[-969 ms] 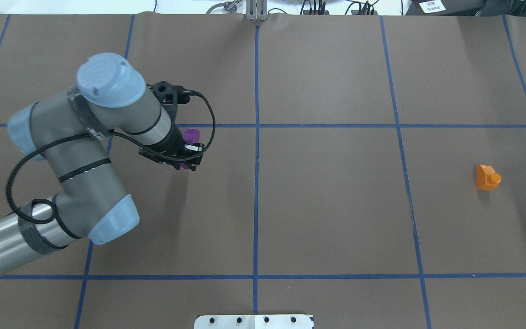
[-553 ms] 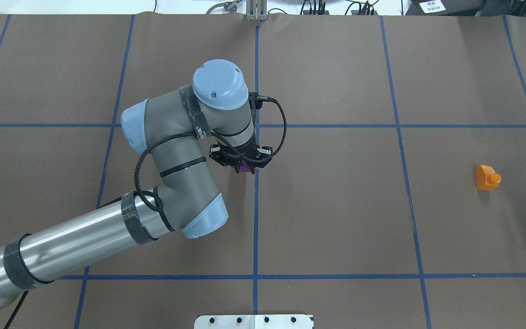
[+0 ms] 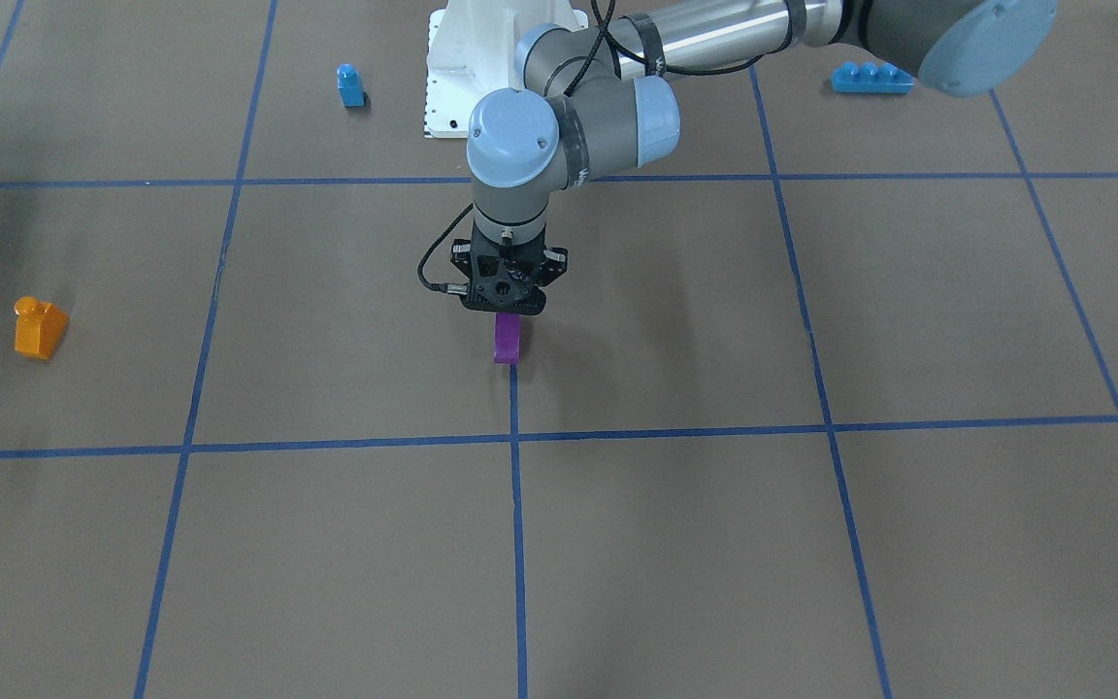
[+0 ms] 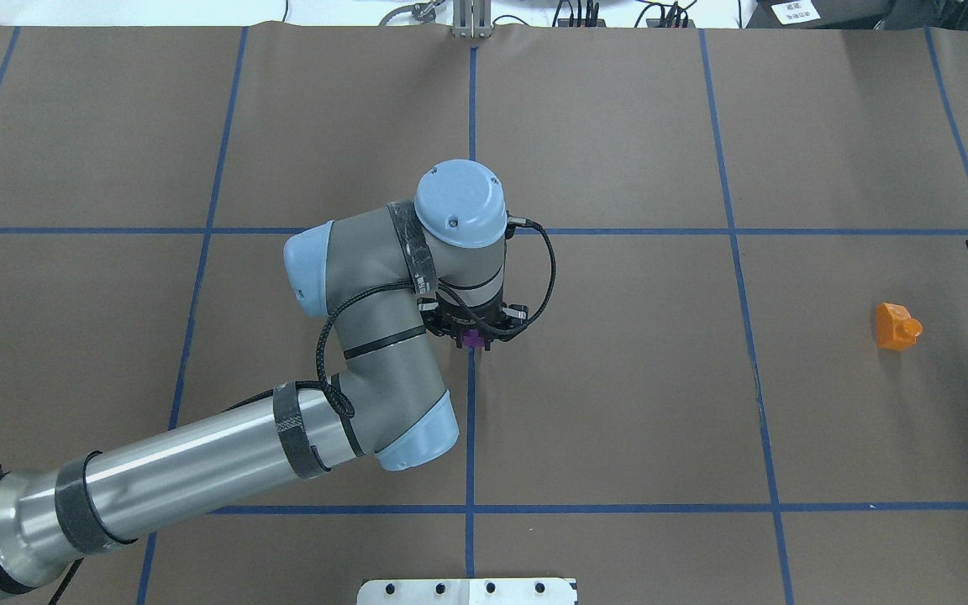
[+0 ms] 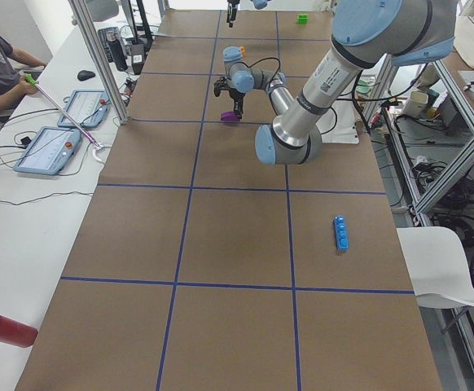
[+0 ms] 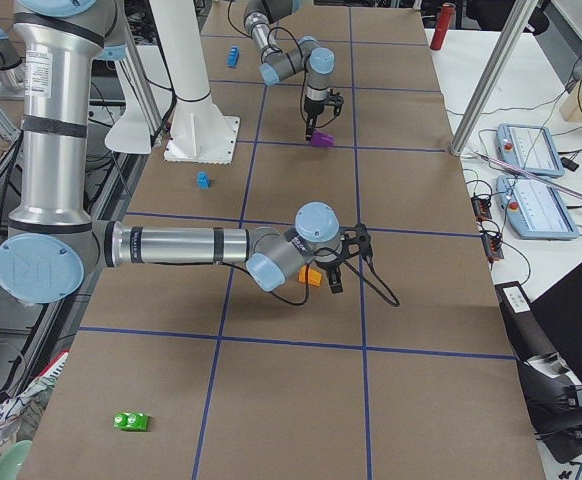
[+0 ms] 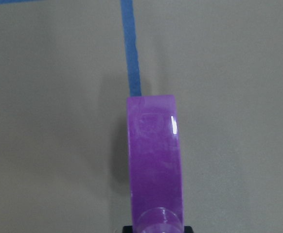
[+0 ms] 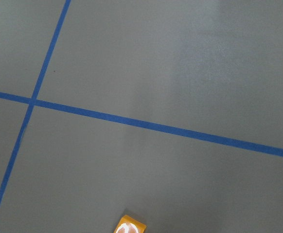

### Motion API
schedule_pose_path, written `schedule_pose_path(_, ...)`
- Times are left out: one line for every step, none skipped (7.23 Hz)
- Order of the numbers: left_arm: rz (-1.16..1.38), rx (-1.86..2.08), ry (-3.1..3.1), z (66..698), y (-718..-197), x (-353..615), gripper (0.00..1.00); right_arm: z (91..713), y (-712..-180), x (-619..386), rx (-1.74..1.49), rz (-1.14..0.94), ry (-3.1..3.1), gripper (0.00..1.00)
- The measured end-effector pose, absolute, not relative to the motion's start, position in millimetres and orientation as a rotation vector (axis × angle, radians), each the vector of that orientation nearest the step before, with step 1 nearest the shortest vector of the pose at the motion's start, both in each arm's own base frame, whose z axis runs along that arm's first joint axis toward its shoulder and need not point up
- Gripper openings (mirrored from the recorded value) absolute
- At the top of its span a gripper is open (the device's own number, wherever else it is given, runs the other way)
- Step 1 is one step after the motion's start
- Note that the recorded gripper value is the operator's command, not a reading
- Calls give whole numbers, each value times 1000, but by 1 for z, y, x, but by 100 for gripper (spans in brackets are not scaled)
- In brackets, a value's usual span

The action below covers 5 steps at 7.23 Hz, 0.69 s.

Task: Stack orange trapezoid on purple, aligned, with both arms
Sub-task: 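Carry the purple block with the left gripper to the table center, then release the purple block with the left gripper while the right gripper reaches the orange block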

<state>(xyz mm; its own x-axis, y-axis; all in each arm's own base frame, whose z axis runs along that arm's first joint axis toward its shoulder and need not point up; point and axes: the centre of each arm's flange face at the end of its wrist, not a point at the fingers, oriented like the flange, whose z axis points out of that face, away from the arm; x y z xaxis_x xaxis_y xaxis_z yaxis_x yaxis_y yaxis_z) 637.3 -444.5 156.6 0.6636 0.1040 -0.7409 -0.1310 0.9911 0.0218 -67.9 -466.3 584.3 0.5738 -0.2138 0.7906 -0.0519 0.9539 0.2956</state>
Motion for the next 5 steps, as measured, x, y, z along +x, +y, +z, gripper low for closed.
schedule_pose_path(133, -36, 830, 159, -444, 639, 0, 582, -468, -72, 300, -98, -962, 100)
schedule_pose_path(133, -37, 828, 160, -445, 639, 0, 578, -471, -77, 293, -91, -968, 100)
schedule_pose_path(132, -37, 827, 161, -445, 639, 20, 575, -472, -82, 284, -84, -974, 100)
schedule_pose_path(130, -36, 826, 162, -446, 639, 92, 574, -473, -88, 274, -82, -978, 100)
schedule_pose_path(129, -35, 825, 162, -447, 638, 100, 573, -472, -95, 257, -76, -983, 100)
